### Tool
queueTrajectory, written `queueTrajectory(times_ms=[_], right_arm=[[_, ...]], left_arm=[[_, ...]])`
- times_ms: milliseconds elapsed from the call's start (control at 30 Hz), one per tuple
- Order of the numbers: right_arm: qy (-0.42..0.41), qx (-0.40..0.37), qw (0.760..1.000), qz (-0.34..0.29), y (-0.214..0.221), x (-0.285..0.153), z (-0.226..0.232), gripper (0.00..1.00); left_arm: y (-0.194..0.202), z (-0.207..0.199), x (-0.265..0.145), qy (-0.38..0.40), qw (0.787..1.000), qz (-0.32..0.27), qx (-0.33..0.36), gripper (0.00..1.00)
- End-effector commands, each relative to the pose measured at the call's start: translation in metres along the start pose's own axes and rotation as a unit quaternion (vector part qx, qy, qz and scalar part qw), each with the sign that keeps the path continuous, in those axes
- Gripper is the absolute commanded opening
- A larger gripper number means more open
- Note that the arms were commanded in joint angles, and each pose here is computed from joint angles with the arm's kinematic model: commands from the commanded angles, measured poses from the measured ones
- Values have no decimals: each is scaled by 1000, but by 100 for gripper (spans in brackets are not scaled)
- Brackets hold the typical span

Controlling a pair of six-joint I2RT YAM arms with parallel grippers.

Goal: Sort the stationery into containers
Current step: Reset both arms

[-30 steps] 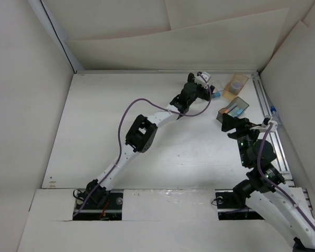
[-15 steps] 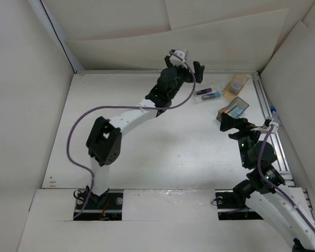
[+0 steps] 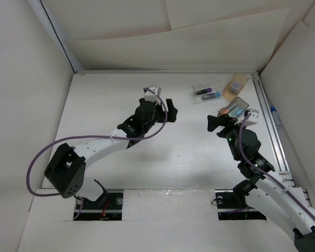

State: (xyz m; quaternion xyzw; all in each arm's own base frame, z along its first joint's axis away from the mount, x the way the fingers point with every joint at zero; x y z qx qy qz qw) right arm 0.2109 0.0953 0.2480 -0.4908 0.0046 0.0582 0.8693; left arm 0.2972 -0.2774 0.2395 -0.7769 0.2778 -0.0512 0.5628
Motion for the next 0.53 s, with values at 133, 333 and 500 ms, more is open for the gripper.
queueTrajectory(times_ms=[133, 333, 500], right_arm=[[-52, 11, 998, -33, -20, 1, 20, 100], [-57, 2, 998, -30, -18, 4, 22, 100], [-51, -2, 998, -23, -13, 6, 21, 100]], left_arm=[[-12, 15, -82, 9, 999, -37, -24, 100], [-6, 24, -111, 19, 998, -42, -30, 100], [-11, 25, -125, 27, 998, -48, -32, 100]])
Point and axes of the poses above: each gripper's point midway between its finger pads, its own x axis out along the fingers, its own z axis along the line the jaws close on, y = z × x, the point moved 7 cm from there along -x, back along the fingers, and after that the axes turned 3 degrees about x, right-handed, at the moved point
